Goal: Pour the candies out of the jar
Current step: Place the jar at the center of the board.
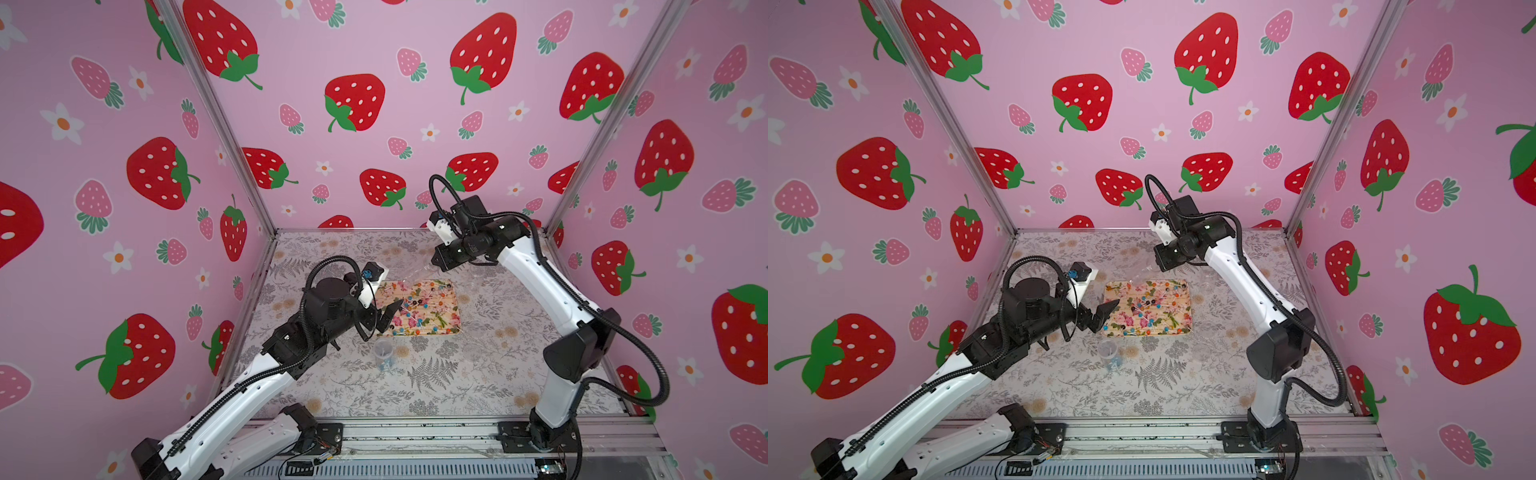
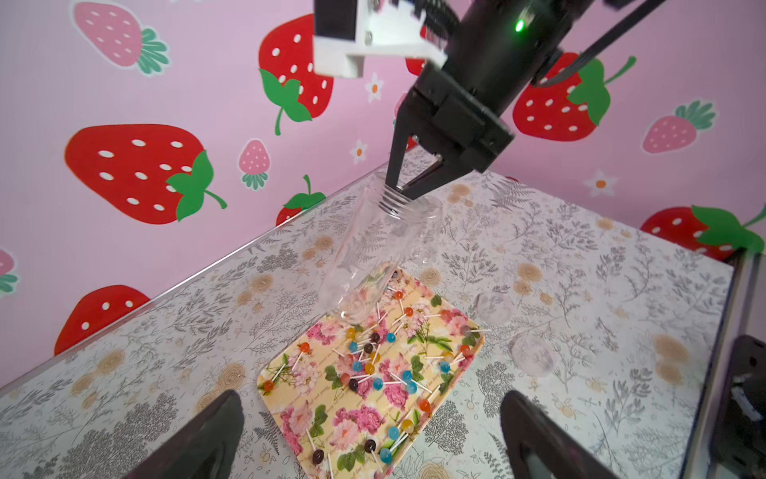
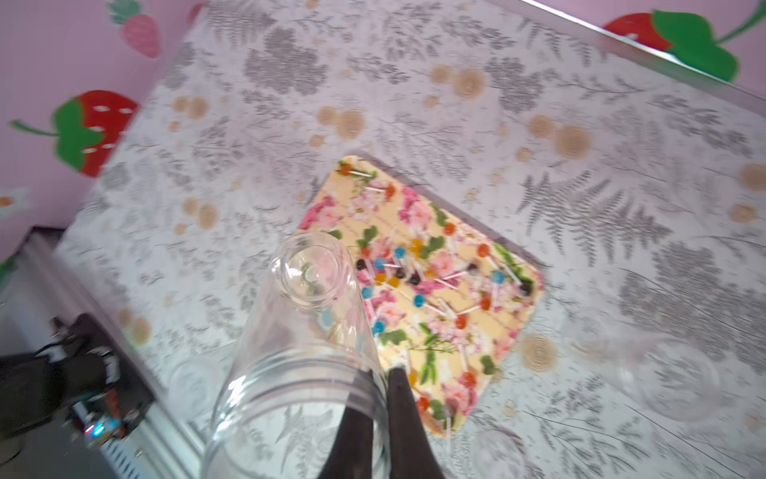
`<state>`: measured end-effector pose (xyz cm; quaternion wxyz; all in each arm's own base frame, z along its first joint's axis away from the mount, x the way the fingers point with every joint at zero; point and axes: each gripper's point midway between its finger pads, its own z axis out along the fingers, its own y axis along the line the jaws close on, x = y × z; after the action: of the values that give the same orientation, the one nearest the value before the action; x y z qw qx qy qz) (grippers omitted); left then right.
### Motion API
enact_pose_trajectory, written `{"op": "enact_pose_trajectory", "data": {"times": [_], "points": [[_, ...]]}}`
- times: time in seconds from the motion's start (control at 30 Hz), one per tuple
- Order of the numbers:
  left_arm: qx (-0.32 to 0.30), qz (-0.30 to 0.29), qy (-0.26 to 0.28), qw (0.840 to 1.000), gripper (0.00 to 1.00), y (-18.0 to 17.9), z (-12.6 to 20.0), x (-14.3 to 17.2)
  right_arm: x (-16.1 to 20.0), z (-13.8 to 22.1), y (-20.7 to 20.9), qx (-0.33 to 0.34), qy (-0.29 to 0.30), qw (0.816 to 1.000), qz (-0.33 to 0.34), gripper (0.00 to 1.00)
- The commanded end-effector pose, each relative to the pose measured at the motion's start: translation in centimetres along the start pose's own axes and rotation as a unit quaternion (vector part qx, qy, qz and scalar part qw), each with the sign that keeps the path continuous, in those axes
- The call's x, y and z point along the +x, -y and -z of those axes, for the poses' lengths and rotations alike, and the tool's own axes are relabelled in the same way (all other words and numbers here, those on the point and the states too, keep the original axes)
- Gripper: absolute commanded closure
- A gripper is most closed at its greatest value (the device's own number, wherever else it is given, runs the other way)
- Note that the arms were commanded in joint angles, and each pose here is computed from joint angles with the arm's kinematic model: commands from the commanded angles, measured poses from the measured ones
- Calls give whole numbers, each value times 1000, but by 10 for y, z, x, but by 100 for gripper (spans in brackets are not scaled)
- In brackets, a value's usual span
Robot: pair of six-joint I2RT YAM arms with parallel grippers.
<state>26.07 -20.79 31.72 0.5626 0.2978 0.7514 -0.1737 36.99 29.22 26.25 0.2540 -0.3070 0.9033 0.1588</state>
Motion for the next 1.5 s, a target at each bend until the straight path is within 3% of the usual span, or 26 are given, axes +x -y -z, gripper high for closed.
{"op": "enact_pose_trajectory", "data": {"times": [0.0,0.33,0.57,1.1,1.17,1.3,1.4,1.47], "points": [[-45,52,-8,998,1,-15,2,14,8,-20,68,140,-56,989,4,100],[-67,104,-42,991,1,-18,13,64,9,-84,135,226,-121,966,-13,100],[-64,104,-53,991,1,-17,12,73,16,-101,150,252,-136,958,-9,100],[-47,114,-65,990,1,-10,4,79,25,-135,154,230,-146,962,-16,100],[-48,115,-63,990,1,-11,5,78,25,-135,154,228,-145,963,-21,93],[-53,118,-58,990,1,-12,7,76,14,-130,154,227,-121,966,-34,60],[-53,120,-55,990,1,-12,8,74,-4,-114,153,230,-84,969,-39,49],[-54,122,-58,989,1,-13,7,75,-17,-98,154,234,-60,970,-43,47]]}}
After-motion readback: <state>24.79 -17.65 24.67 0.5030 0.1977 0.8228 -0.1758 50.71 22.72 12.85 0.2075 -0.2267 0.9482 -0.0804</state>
